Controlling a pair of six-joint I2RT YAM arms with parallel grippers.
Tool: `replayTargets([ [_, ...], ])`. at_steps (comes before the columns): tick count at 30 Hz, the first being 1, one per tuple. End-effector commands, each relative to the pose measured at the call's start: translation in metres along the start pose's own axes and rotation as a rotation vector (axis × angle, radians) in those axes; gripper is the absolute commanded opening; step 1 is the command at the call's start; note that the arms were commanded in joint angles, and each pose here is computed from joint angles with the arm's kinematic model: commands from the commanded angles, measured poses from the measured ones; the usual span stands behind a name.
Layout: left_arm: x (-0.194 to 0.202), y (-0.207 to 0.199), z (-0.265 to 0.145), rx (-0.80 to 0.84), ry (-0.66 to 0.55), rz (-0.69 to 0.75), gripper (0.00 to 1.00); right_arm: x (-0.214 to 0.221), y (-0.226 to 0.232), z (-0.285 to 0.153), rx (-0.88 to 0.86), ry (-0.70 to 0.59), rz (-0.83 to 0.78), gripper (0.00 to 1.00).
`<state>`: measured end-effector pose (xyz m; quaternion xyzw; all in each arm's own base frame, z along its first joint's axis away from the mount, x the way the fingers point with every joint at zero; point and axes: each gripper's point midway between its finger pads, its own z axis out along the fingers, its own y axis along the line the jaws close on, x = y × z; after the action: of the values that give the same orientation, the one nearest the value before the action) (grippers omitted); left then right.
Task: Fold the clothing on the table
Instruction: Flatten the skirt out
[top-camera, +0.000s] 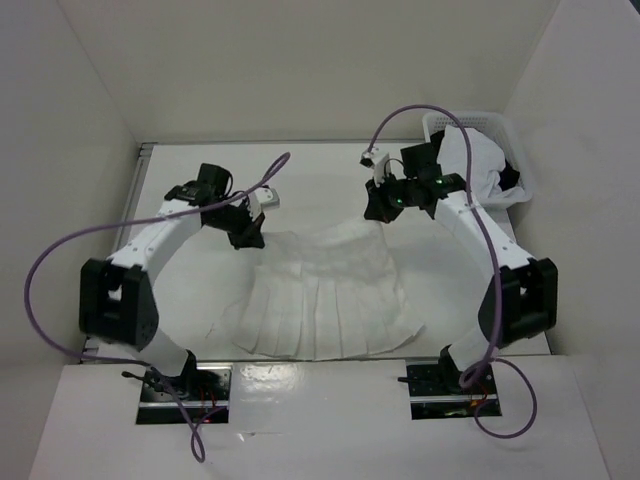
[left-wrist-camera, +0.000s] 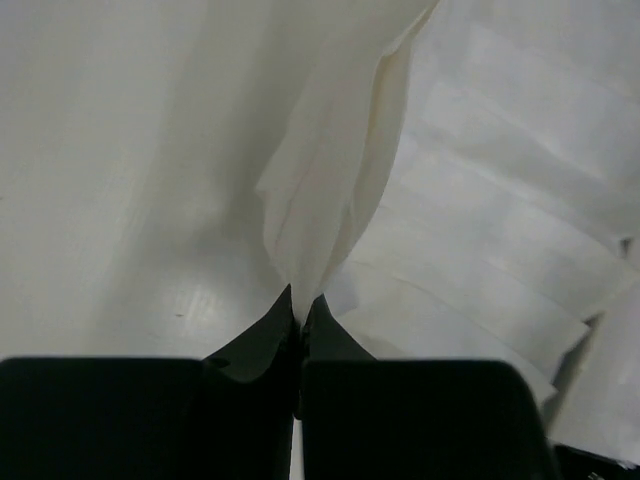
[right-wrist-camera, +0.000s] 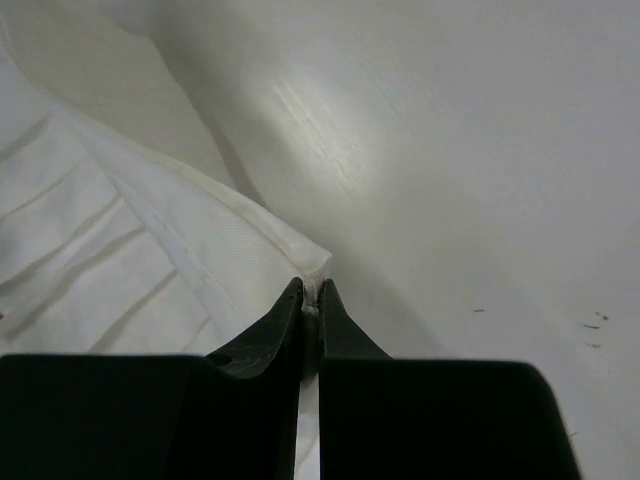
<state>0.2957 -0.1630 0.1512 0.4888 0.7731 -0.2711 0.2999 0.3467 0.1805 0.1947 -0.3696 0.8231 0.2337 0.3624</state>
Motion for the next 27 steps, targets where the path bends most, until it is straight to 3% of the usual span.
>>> replayTargets([
  [1,0.001,0.065,0.013,-0.070,0.001,0.006,0.00,-0.023,-0.044,0.025,0.107,-0.042,-0.054,0.00],
  [7,0.009,0.135,0.033,-0.135,0.060,-0.046,0.02,-0.019,-0.087,0.066,0.187,-0.003,-0.055,0.00],
  [11,-0.004,0.162,0.030,-0.212,0.019,-0.015,0.17,-0.016,-0.109,0.093,0.209,0.018,-0.048,0.00],
  [15,-0.027,0.181,0.024,-0.278,-0.038,0.008,0.27,-0.021,-0.128,0.110,0.243,0.027,-0.028,0.00],
  [18,-0.037,0.193,0.019,-0.339,-0.063,-0.013,0.49,-0.027,-0.144,0.115,0.303,0.026,0.002,0.02],
  [19,-0.043,0.196,0.015,-0.361,-0.078,-0.014,0.62,-0.029,-0.149,0.115,0.326,0.025,0.009,0.12],
  [20,-0.046,0.202,0.012,-0.391,-0.086,-0.012,0.66,-0.043,-0.161,0.107,0.390,-0.001,0.008,0.43],
  [21,-0.050,0.205,0.007,-0.420,-0.097,-0.033,0.72,-0.044,-0.165,0.108,0.415,-0.002,0.035,0.57],
  [22,-0.057,0.209,-0.001,-0.462,-0.112,-0.039,0.90,-0.050,-0.170,0.104,0.443,-0.014,0.045,0.63],
  [23,-0.059,0.217,-0.010,-0.511,-0.128,-0.048,0.99,-0.060,-0.176,0.098,0.481,-0.038,0.055,0.70],
  [27,-0.065,0.222,-0.060,-0.671,-0.228,-0.166,0.99,-0.092,-0.185,0.050,0.658,-0.148,0.151,0.91],
])
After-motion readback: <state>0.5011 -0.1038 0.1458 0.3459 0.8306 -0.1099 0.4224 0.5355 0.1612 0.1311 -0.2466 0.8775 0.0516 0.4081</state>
